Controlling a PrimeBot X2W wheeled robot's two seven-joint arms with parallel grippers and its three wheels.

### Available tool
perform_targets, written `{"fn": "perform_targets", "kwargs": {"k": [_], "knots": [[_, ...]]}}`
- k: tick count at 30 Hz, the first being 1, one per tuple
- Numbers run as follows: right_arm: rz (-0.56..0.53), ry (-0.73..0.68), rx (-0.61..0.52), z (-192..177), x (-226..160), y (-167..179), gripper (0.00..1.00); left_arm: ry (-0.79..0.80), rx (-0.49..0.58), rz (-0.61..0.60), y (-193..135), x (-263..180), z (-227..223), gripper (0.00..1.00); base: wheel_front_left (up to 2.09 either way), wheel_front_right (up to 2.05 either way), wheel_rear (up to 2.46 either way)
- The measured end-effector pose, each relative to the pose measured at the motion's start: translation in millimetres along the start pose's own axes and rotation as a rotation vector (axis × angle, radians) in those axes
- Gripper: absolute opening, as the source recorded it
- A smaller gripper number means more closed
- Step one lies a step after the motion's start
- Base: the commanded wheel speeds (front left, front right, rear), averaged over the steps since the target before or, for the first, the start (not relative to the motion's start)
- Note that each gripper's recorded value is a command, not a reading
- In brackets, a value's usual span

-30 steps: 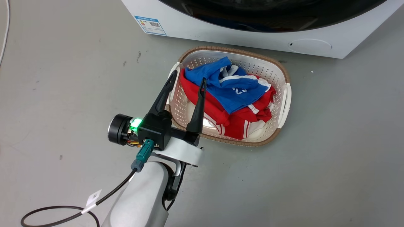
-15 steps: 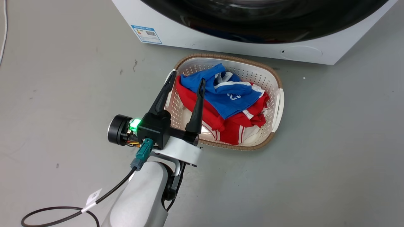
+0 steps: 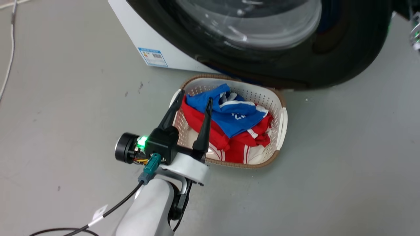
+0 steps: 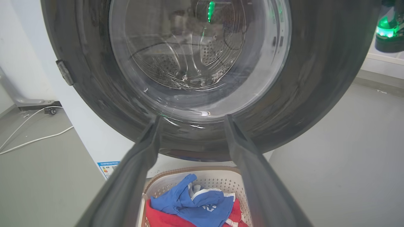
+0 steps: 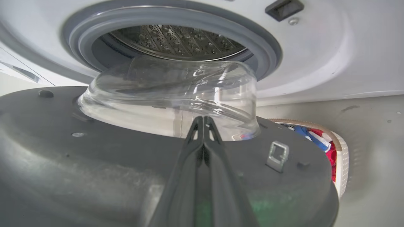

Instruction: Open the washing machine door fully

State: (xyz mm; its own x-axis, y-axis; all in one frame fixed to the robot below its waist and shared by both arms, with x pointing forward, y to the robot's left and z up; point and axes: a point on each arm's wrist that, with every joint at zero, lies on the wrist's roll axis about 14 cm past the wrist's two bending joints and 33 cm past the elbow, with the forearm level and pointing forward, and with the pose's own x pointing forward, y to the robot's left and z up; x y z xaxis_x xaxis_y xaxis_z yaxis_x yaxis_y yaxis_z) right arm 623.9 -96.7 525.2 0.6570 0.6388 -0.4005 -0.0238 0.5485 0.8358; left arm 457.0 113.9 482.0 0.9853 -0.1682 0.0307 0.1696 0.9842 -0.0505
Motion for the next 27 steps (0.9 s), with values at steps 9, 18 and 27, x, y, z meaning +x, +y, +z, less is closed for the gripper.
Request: {"fn": "perform_targets", "kwargs": {"k": [9, 18, 27], "knots": [[0.050, 0.106, -0.059, -45.3, -20.6, 26.2, 0.00, -0.002, -0.003, -0.014, -5.7, -27.3, 9.4, 1.00, 0.00, 0.00, 0.00], [0.122, 0.234, -0.088, -109.3, -33.2, 47.3, 0.00, -0.012, -0.002, 0.024, 3.7, -56.8, 17.6, 1.00, 0.00, 0.00, 0.00], [0.193, 0.355, -0.103, -165.3, -32.2, 60.4, 0.00, -0.027, -0.003, 0.059, 14.4, -73.5, 24.3, 1.00, 0.00, 0.00, 0.00]]}}
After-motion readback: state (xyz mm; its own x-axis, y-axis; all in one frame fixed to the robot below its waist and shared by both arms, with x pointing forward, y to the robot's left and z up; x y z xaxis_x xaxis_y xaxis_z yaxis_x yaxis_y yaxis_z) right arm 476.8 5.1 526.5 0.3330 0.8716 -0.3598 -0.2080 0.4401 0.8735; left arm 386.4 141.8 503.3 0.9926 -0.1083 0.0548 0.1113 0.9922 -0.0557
